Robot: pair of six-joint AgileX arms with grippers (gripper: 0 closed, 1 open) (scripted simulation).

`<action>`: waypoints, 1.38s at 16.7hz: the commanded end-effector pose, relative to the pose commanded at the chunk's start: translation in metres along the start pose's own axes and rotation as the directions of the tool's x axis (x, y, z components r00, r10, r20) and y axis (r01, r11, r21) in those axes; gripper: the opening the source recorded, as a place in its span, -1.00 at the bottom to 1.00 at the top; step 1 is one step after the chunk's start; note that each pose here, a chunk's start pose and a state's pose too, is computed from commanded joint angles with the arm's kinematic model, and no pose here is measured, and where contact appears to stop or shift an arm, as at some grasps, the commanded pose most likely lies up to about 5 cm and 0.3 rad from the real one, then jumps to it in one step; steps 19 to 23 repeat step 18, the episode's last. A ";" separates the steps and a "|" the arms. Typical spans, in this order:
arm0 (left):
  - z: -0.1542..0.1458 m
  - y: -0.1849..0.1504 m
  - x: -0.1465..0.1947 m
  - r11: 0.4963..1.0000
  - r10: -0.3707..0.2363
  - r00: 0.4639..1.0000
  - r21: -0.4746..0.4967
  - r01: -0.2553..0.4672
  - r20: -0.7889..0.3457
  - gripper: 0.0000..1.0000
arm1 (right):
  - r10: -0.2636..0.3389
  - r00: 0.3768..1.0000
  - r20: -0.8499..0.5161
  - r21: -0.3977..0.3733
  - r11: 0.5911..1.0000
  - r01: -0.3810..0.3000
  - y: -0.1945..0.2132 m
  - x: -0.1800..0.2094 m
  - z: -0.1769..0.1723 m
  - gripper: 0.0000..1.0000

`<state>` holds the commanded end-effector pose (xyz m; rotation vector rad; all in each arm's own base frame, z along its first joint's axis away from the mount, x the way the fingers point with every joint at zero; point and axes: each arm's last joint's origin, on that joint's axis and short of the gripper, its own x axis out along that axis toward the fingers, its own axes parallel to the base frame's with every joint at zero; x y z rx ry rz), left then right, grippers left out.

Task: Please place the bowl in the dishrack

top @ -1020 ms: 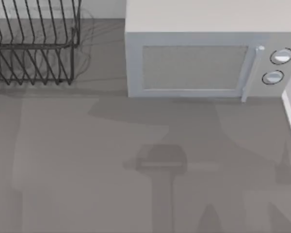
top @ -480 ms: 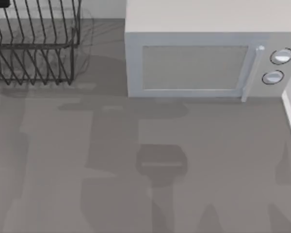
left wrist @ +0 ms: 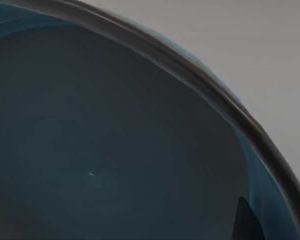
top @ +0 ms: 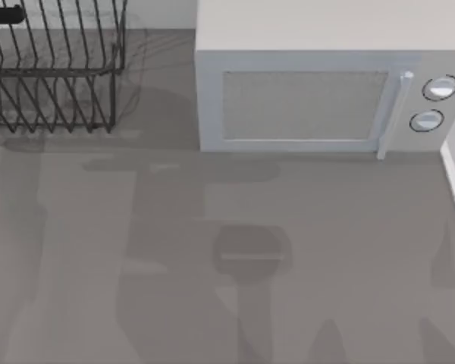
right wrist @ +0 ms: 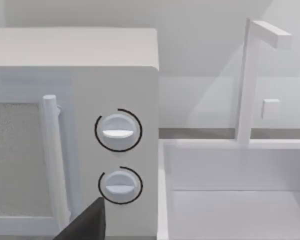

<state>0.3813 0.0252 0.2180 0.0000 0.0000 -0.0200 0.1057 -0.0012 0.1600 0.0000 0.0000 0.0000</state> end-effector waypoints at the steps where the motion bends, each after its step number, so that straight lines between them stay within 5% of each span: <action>1: 0.000 0.000 0.000 1.000 0.000 1.000 0.000 0.000 0.000 -0.70 | 0.000 1.000 0.000 0.000 1.000 0.000 0.000 0.000 0.000 1.00; 12: 0.000 0.000 0.000 1.000 0.000 1.000 0.000 0.000 0.000 0.96 | 0.000 1.000 0.000 0.000 1.000 0.000 0.000 0.000 0.000 1.00; 23: 0.000 0.000 0.000 1.000 0.000 1.000 0.000 0.000 0.000 1.00 | 0.000 1.000 0.000 0.000 1.000 0.000 0.000 0.000 0.000 1.00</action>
